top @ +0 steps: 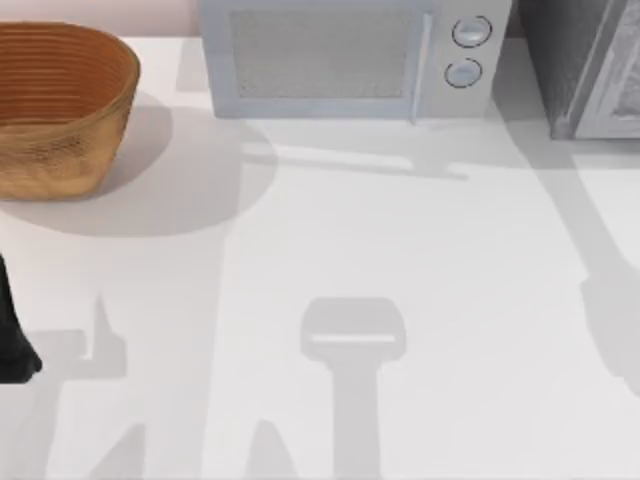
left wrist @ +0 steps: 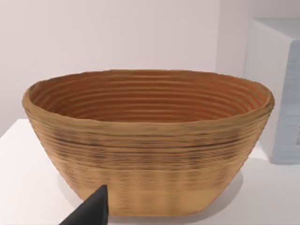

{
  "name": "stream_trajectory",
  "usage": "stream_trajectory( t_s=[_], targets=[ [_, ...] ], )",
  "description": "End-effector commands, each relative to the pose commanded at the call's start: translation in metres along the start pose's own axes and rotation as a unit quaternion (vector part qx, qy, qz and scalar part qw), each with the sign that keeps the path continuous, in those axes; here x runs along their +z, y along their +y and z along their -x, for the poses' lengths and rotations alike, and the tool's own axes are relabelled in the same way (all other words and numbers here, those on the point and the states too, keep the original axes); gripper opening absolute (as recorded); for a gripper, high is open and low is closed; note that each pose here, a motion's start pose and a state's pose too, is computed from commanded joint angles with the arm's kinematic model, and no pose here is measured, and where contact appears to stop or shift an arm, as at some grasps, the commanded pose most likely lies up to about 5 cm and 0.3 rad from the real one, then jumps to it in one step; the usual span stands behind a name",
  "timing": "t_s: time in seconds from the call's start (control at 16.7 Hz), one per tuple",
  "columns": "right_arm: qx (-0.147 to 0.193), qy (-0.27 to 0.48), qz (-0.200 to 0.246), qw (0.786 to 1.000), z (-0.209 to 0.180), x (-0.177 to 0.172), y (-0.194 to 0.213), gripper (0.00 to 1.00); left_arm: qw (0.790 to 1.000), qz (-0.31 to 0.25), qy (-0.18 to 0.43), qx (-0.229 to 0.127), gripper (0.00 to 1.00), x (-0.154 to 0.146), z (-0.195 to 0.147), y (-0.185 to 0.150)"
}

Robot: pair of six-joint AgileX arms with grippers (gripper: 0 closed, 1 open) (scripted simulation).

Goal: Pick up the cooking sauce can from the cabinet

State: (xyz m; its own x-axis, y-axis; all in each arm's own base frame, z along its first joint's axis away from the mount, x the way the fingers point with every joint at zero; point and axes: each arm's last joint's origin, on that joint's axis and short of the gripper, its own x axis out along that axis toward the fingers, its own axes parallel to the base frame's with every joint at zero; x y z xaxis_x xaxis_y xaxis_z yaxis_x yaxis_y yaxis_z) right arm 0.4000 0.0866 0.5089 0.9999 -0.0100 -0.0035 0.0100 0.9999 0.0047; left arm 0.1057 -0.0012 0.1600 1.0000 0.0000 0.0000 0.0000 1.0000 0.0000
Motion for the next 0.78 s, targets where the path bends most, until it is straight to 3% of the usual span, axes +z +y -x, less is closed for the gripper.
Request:
stream_trajectory(
  t_s=[0.6,0.78],
  targets=[
    [0.002,0.0,-0.001,1.0,0.001,0.001,0.001,0.0,1.0,0.0,0.0,0.0,1.0,0.0,0.0,0.0],
    [0.004,0.001,-0.002,1.0,0.028,0.013,0.007,0.0,1.0,0.0,0.0,0.0,1.0,0.0,0.0,0.0]
  ],
)
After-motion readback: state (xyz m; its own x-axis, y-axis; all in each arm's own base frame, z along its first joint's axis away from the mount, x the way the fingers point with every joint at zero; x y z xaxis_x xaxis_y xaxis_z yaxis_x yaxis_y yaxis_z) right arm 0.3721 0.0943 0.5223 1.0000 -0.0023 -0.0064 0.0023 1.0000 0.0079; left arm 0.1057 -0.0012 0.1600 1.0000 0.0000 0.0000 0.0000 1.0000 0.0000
